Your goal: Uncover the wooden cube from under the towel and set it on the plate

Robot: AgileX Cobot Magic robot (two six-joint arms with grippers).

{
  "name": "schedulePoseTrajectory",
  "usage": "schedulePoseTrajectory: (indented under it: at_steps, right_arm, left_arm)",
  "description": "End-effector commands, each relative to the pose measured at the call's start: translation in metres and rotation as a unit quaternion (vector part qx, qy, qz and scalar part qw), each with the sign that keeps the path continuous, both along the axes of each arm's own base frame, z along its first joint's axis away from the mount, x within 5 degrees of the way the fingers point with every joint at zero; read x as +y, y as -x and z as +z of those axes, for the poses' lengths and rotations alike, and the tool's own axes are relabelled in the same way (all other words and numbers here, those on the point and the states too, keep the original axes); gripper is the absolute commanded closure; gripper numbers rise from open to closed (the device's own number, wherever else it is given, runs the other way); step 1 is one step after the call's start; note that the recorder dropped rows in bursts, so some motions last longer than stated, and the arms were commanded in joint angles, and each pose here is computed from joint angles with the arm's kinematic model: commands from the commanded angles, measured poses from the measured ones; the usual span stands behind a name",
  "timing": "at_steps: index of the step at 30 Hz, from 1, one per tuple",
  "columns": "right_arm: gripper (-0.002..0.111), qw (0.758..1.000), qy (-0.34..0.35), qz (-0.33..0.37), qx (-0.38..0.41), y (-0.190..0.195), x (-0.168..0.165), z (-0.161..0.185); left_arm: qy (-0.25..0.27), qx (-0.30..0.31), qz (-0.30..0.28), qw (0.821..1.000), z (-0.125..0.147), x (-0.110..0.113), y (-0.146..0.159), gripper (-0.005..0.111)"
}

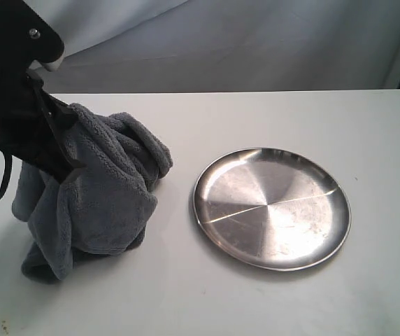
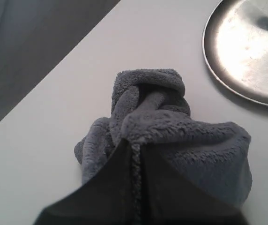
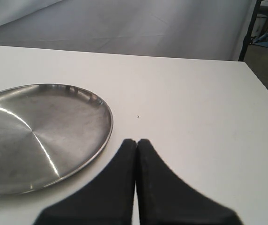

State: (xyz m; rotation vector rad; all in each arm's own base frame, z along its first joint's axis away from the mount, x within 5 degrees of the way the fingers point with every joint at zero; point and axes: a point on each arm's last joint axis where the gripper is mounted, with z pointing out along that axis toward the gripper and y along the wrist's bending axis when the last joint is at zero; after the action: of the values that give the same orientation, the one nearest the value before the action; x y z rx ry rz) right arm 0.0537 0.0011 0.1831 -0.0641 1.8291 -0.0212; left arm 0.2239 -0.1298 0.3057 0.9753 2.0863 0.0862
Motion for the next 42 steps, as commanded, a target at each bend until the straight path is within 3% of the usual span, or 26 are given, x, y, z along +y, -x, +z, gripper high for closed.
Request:
schedulePoseTrajectory:
  at_steps: [1, 9, 15, 19, 27, 33, 35, 37, 39, 41, 42]
  right_arm:
    - [0.108, 1.000, -0.001, 0.001, -0.002, 0.000, 0.000, -0.001]
    - [0.108, 1.000, -0.001, 0.001, -0.002, 0.000, 0.000, -0.001]
    - [0.108, 1.000, -0.001, 0.001, -0.002, 0.000, 0.000, -0.001]
    - [0.108, 1.000, -0.001, 0.001, -0.002, 0.000, 0.000, -0.001]
    - [0.108, 1.000, -0.001, 0.001, -0.002, 0.000, 0.000, -0.001]
    - [0.108, 1.000, -0.001, 0.001, -0.002, 0.000, 0.000, -0.001]
    - [0.108, 1.000, -0.001, 0.001, -0.002, 0.000, 0.000, -0.001]
    - [0.108, 1.000, -0.001, 0.001, -0.002, 0.000, 0.000, -0.001]
    - [0.108, 1.000, -0.001, 0.001, -0.002, 0.000, 0.000, -0.001]
    - [0.108, 1.000, -0.001, 0.001, -0.002, 0.000, 0.000, -0.001]
    - [0.108, 1.000, -0.001, 0.001, -0.002, 0.000, 0.000, -0.001]
  left_arm:
    - [0.028, -0.036, -0.007, 0.999, 0.010, -0.003, -0.001, 0.107]
    - [0.039, -0.053, -0.002, 0.998, 0.015, -0.002, -0.002, 0.107]
    - [0.093, -0.120, -0.010, 0.988, 0.047, 0.007, 0.016, 0.107]
    - [0.106, -0.123, 0.002, 0.987, 0.054, 0.014, 0.025, 0.107]
    - [0.067, -0.071, 0.017, 0.995, 0.031, 0.014, 0.020, 0.107]
    - [-0.006, 0.060, 0.057, 0.997, -0.013, 0.008, 0.006, 0.106]
    - [-0.012, 0.077, 0.056, 0.995, -0.021, 0.005, 0.003, 0.105]
    - [-0.030, 0.093, 0.041, 0.994, -0.027, 0.003, 0.002, 0.099]
    - [-0.048, 0.115, 0.034, 0.992, -0.035, 0.001, 0.001, 0.086]
    - [-0.059, 0.120, 0.033, 0.990, -0.040, 0.000, -0.002, 0.069]
    - [-0.064, 0.119, 0.031, 0.990, -0.043, -0.001, -0.004, 0.055]
